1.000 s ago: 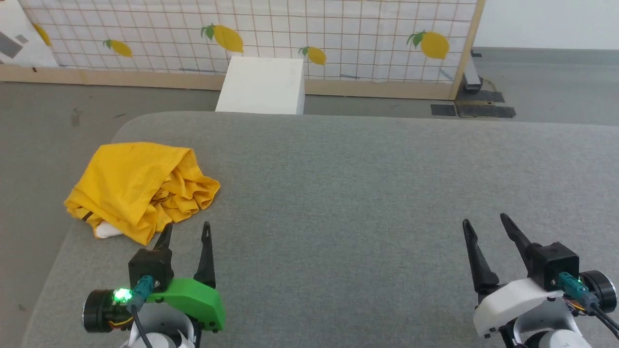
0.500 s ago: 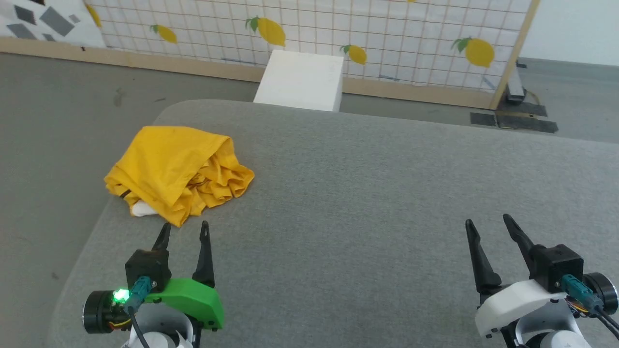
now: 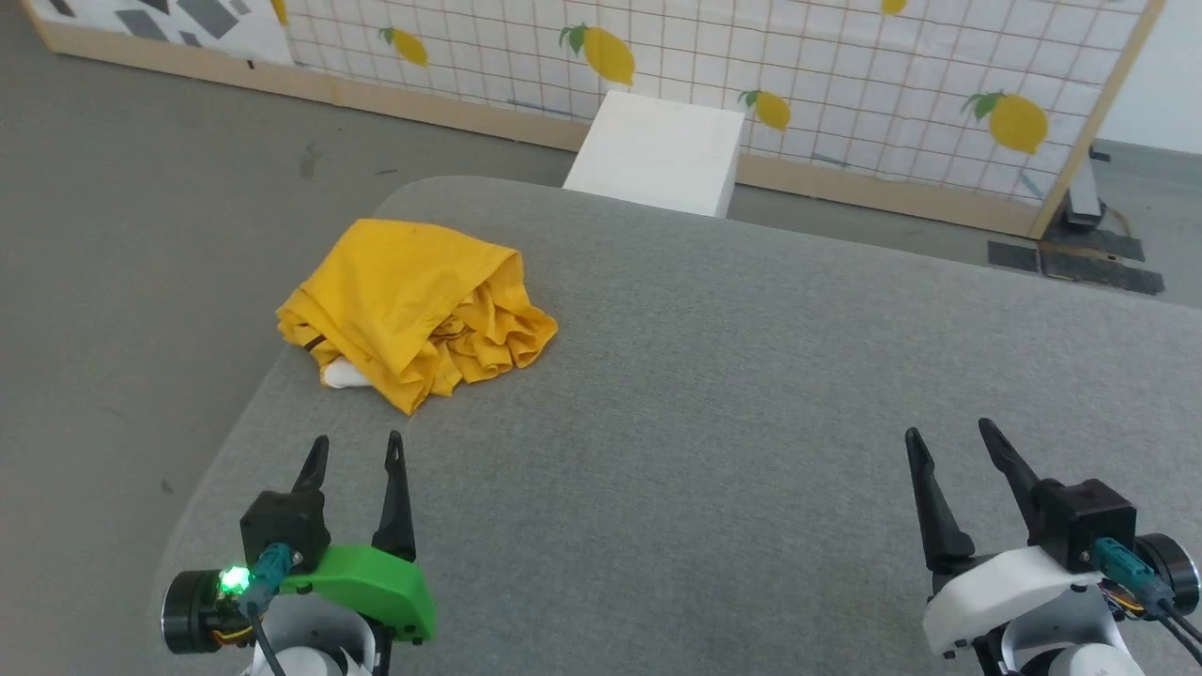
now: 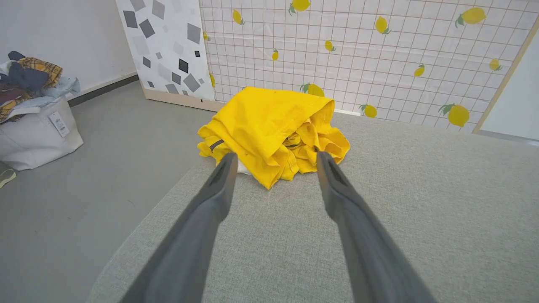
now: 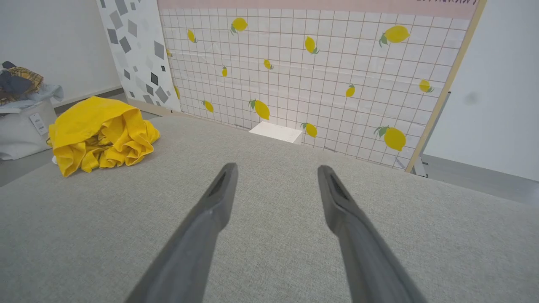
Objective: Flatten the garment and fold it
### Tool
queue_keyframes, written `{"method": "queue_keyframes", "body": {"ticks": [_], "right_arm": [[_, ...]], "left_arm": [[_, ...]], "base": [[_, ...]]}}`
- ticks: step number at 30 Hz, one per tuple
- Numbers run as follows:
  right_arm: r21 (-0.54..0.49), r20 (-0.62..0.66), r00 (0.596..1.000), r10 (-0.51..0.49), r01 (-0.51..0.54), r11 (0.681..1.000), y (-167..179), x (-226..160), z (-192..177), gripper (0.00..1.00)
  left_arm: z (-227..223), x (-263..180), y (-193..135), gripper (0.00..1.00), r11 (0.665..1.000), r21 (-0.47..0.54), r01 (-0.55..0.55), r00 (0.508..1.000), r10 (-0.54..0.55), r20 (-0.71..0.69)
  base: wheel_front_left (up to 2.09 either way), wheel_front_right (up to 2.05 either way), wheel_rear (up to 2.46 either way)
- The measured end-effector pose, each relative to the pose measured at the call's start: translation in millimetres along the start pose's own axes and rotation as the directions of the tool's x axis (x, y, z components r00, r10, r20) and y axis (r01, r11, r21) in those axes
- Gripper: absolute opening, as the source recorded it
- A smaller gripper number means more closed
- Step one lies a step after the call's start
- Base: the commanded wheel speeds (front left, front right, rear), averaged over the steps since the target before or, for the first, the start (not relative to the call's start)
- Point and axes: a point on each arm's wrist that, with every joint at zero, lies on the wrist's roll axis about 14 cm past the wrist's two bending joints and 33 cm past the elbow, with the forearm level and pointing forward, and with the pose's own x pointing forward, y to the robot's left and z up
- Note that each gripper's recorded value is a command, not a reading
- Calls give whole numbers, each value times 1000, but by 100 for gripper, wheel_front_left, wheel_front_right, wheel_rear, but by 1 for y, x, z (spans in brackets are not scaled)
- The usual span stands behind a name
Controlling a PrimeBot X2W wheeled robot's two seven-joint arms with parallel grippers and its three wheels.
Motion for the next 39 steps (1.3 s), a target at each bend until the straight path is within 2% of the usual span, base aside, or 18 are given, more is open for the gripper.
{"method": "queue_keyframes", "body": {"ticks": [39], "right_arm": [[20, 37, 979, 201, -202, 979, 68, 38, 5, 100]], "left_arm": [[0, -41, 72, 100, 969, -56, -240, 970, 242, 36]], "base": [[0, 0, 0]]}}
